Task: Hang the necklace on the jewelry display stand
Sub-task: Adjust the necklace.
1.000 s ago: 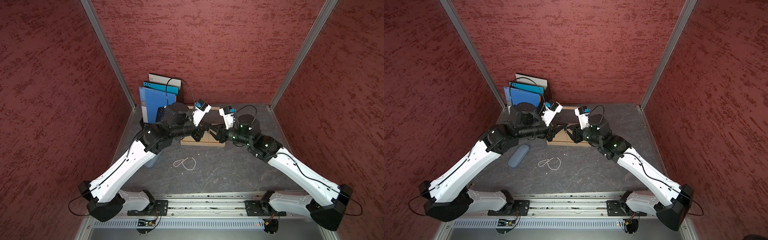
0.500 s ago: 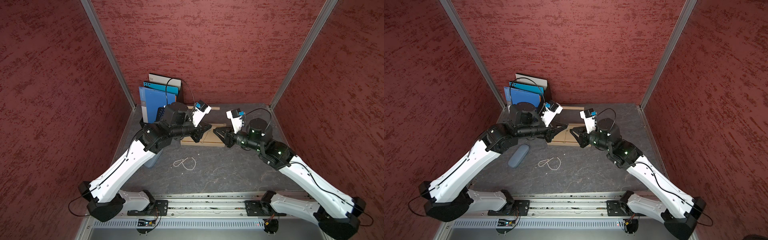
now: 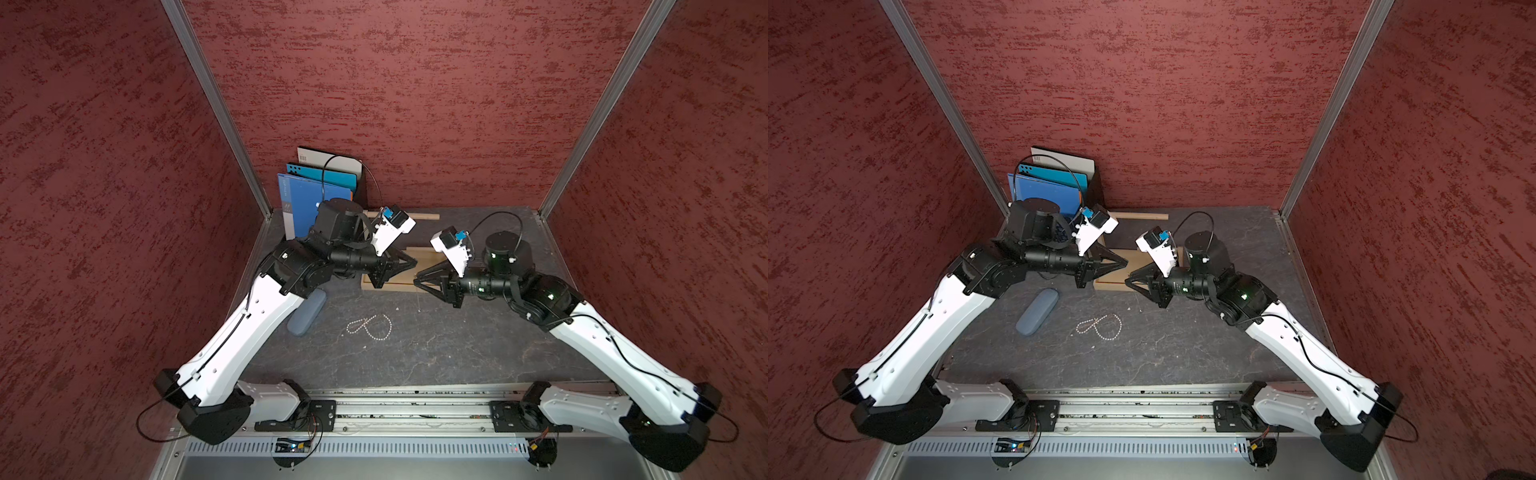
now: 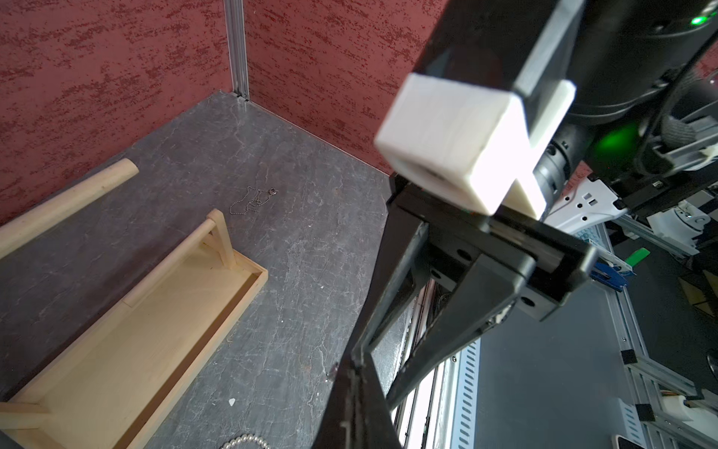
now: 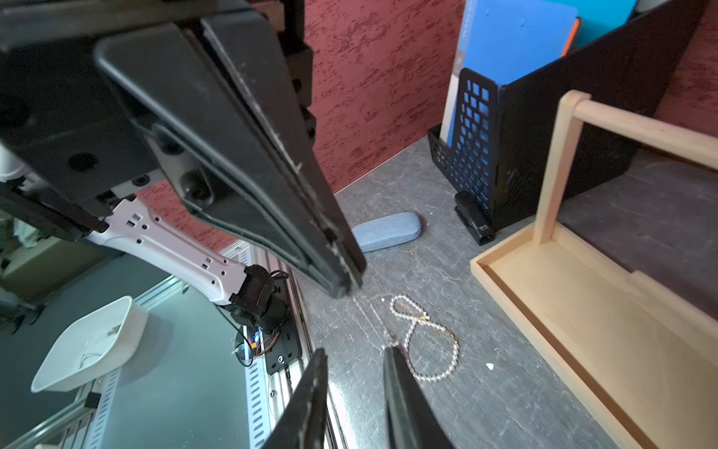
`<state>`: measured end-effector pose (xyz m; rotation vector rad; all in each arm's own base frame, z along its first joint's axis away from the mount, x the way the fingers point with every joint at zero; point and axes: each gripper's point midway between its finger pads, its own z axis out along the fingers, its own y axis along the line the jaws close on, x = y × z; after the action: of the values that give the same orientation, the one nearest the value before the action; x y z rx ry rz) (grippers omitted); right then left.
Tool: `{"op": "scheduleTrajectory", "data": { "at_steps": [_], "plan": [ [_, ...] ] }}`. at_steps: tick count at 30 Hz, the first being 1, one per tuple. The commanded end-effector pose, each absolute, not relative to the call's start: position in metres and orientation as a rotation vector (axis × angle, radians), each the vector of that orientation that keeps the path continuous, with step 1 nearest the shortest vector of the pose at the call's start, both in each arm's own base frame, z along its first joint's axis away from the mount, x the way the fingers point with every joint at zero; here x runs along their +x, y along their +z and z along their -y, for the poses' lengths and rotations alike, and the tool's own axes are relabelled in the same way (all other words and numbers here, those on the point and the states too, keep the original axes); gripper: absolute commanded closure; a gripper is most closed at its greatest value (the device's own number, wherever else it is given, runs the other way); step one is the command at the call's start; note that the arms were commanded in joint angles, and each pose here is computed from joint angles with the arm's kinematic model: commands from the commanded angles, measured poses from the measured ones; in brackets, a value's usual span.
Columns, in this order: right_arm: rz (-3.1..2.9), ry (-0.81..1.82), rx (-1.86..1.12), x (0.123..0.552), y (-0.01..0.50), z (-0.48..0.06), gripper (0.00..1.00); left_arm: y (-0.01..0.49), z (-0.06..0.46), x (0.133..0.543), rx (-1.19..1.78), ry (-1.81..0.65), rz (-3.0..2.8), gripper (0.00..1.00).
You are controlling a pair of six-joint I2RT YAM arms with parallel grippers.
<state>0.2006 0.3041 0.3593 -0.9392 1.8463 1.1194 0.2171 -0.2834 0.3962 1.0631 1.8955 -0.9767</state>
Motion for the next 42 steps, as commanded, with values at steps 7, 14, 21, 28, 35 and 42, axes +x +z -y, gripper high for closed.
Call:
{"op": "scheduleTrajectory", "data": {
  "at_steps": [7,14,21,28,35,42],
  "plan": [
    [-1.763,1.192,-0.983,0.196,0.370,-0.315,0.92,0.411,0.281,0.211,1.047,-1.029,-1.834,1.00],
    [-1.779,1.157,-0.970,0.202,0.362,-0.315,0.81,0.409,0.283,0.210,1.050,-1.047,-1.842,1.00],
    [-1.764,1.063,-0.923,0.210,0.364,-0.306,0.96,0.408,0.282,0.209,1.052,-1.051,-1.847,1.00],
    [-1.741,1.048,-0.904,0.210,0.371,-0.301,1.00,0.406,0.281,0.210,1.051,-1.052,-1.857,1.00],
    [-1.763,1.015,-0.869,0.215,0.367,-0.297,1.00,0.408,0.280,0.211,1.044,-1.051,-1.854,1.00],
    [-1.758,0.996,-0.848,0.214,0.362,-0.291,0.69,0.409,0.278,0.210,1.038,-1.059,-1.858,1.00]
  ]
}}
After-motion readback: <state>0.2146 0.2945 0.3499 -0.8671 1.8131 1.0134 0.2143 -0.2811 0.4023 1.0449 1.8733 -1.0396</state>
